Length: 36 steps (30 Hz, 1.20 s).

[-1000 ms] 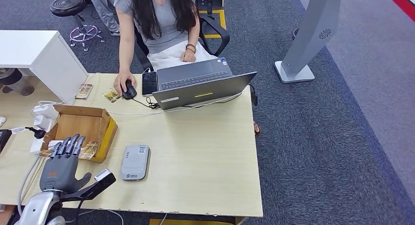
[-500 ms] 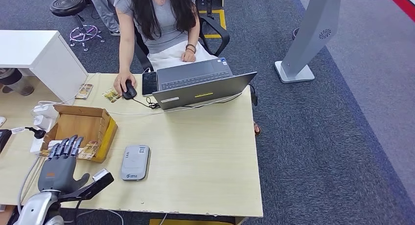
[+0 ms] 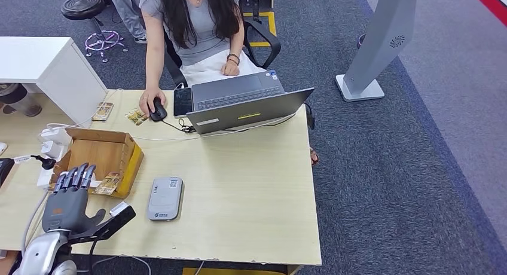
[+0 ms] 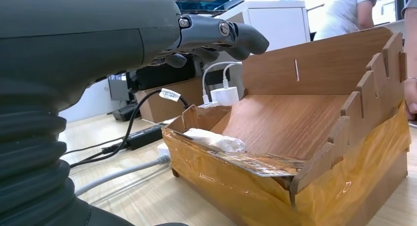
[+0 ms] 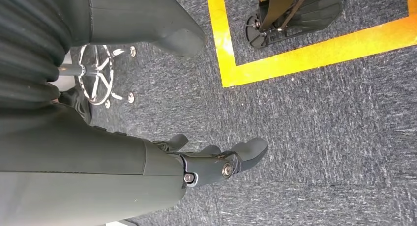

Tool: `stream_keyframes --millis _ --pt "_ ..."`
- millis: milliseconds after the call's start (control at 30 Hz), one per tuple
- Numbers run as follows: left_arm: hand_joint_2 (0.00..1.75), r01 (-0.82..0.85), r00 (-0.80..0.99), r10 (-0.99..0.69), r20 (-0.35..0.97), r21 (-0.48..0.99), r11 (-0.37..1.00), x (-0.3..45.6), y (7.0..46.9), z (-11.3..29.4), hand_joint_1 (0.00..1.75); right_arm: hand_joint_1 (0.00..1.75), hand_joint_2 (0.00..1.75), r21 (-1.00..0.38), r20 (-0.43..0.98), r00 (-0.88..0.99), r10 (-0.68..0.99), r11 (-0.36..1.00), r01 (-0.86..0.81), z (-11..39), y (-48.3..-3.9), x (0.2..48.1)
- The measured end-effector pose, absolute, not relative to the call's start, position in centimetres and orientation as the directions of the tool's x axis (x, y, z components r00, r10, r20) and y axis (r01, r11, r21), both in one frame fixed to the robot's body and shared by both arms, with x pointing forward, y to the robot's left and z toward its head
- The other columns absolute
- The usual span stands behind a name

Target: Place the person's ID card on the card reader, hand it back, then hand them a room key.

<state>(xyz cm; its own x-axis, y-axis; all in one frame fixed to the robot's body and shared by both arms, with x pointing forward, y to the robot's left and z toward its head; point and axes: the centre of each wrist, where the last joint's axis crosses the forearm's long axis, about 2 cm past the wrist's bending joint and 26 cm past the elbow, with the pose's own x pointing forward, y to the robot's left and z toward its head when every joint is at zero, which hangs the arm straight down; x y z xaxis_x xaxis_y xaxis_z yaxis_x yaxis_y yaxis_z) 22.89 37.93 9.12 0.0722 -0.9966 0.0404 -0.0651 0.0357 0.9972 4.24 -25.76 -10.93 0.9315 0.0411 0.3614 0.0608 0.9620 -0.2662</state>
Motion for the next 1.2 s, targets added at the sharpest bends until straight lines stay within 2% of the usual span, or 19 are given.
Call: stream_keyframes --millis 1200 --pt "1.75 -0.083 0.126 -0.991 0.052 0.996 0.042 26.7 39.6 9.0 0.00 0.00 1.75 -0.263 0.369 0.924 0.106 0.965 -0.006 -10.9 -25.8 4.6"
